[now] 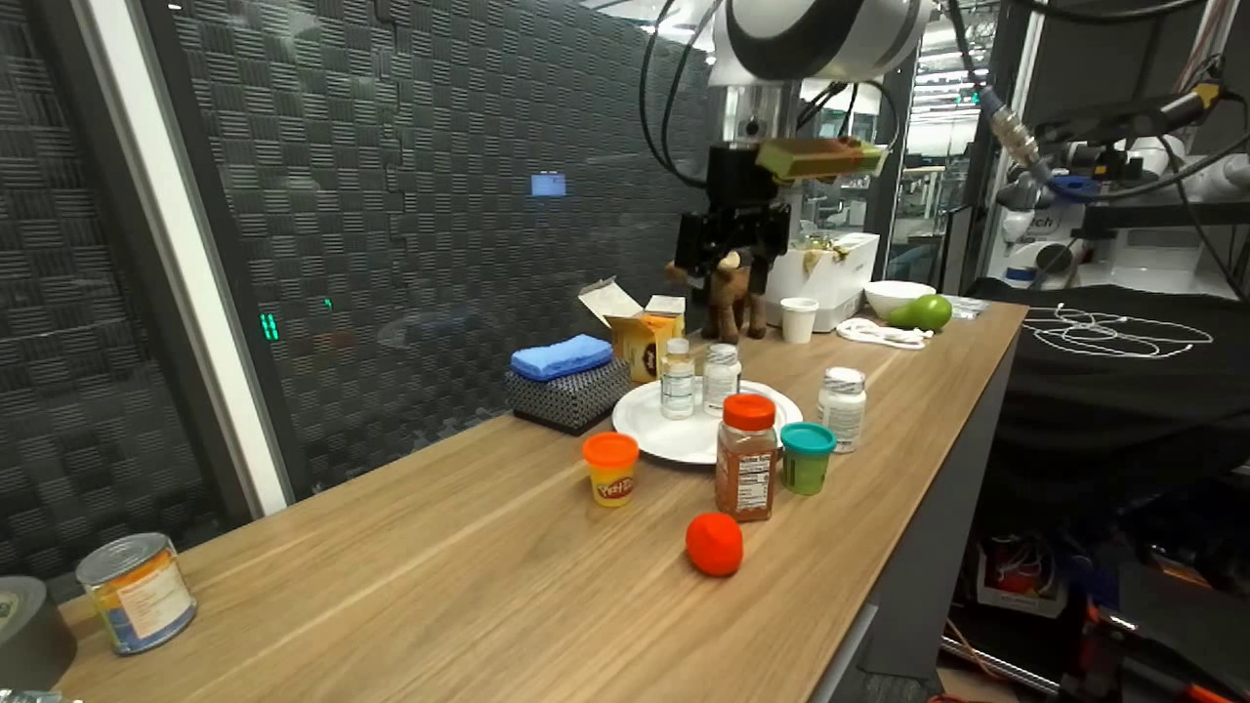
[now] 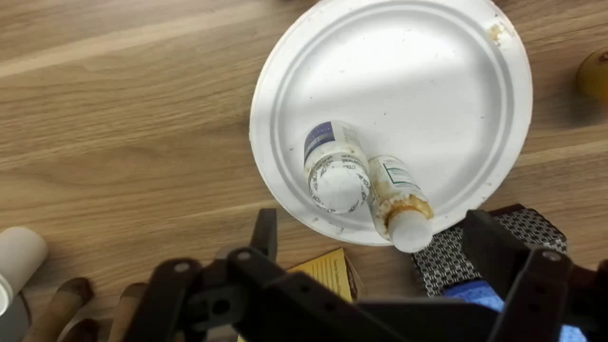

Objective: Pick up the bottles from the table and put them on the white plate.

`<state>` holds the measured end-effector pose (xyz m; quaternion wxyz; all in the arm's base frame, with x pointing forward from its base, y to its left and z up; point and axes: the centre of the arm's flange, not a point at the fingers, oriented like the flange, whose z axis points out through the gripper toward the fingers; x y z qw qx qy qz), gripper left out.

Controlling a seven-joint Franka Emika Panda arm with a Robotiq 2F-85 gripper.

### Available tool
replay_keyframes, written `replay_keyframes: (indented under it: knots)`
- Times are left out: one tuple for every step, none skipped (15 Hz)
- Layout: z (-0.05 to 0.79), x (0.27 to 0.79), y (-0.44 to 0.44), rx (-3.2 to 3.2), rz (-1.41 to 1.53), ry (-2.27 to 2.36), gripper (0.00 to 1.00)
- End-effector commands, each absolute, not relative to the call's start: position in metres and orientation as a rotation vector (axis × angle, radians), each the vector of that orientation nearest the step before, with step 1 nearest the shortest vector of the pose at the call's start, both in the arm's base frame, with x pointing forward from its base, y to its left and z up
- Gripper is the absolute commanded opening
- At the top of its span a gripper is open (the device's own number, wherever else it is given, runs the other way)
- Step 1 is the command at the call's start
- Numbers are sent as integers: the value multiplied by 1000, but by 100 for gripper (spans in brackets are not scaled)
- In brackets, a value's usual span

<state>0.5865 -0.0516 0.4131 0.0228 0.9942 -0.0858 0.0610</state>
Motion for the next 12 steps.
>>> replay_keyframes:
  knots:
    - [471, 534, -56, 3076, 252, -258, 100]
    - [484, 522, -57, 3085, 230, -257, 100]
    - [456, 558, -54, 3079, 220, -273, 100]
    - [467, 547, -55, 3080, 219, -274, 99]
    - [474, 539, -56, 3081, 222, -275, 99]
    - [478, 533, -56, 3081, 225, -274, 100]
    - [478, 530, -56, 3082, 224, -272, 100]
    - [476, 530, -55, 3083, 218, -272, 100]
    - [474, 529, -55, 3083, 212, -271, 100]
    - [473, 529, -55, 3083, 208, -271, 100]
    - [472, 529, -55, 3083, 206, -271, 100]
    - [470, 526, -58, 3070, 223, -318, 100]
